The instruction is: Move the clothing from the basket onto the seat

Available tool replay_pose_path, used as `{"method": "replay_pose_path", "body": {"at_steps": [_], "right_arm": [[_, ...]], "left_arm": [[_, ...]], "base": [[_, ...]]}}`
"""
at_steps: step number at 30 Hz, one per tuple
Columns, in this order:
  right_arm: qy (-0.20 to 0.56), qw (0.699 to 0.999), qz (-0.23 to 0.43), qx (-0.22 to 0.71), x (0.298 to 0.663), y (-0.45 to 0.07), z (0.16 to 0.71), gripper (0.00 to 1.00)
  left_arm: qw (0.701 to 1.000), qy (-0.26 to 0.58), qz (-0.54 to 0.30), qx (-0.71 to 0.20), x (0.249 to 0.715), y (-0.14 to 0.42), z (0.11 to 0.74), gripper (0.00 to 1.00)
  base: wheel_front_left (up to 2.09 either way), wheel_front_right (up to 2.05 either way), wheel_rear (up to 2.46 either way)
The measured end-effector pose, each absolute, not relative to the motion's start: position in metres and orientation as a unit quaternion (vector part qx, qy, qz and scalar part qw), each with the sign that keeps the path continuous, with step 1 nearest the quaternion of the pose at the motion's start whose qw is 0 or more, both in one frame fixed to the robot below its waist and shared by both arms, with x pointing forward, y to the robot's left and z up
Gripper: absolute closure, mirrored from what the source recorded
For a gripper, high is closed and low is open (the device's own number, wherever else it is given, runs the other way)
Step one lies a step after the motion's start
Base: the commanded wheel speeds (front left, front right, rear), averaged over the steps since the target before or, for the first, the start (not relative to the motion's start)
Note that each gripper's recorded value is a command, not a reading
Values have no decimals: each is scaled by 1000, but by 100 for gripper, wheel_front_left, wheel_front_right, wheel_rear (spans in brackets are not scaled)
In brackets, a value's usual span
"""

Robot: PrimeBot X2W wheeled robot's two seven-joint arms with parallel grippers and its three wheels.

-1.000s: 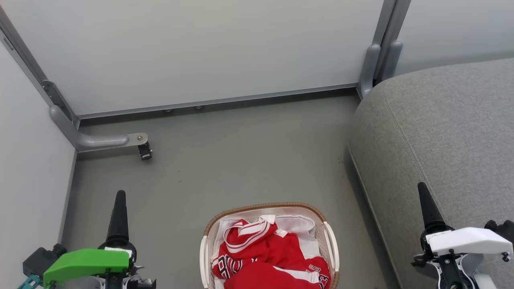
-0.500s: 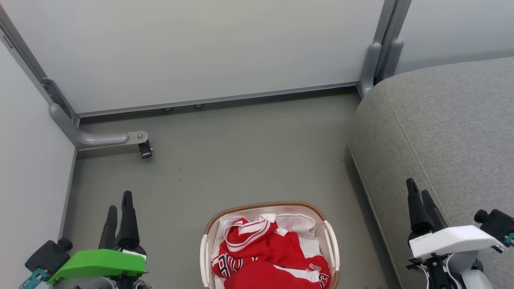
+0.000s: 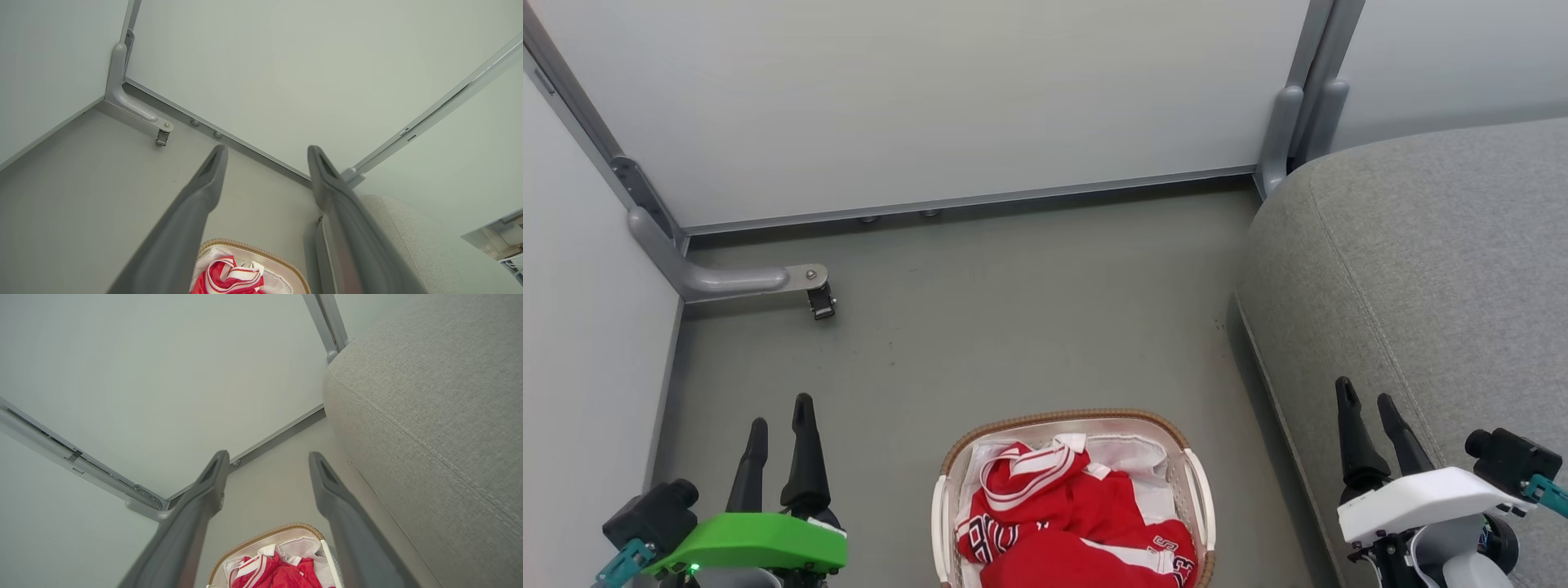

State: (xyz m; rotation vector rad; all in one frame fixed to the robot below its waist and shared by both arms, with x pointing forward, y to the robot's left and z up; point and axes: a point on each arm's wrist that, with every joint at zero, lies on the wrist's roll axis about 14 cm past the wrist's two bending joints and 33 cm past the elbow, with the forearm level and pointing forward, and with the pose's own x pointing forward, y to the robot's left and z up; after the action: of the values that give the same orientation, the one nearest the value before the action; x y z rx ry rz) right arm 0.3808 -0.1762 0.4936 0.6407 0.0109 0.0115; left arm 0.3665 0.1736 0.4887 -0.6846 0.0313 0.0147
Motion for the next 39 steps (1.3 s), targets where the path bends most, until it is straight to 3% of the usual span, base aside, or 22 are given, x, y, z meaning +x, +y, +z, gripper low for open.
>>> {"method": "replay_pose_path", "body": {"at_steps": [39], "right_arm": [[8, 989, 47, 139, 382, -158, 483, 0]], "left_arm": [[984, 25, -16, -176, 357, 161, 472, 0]], "base": [[0, 0, 0]]}}
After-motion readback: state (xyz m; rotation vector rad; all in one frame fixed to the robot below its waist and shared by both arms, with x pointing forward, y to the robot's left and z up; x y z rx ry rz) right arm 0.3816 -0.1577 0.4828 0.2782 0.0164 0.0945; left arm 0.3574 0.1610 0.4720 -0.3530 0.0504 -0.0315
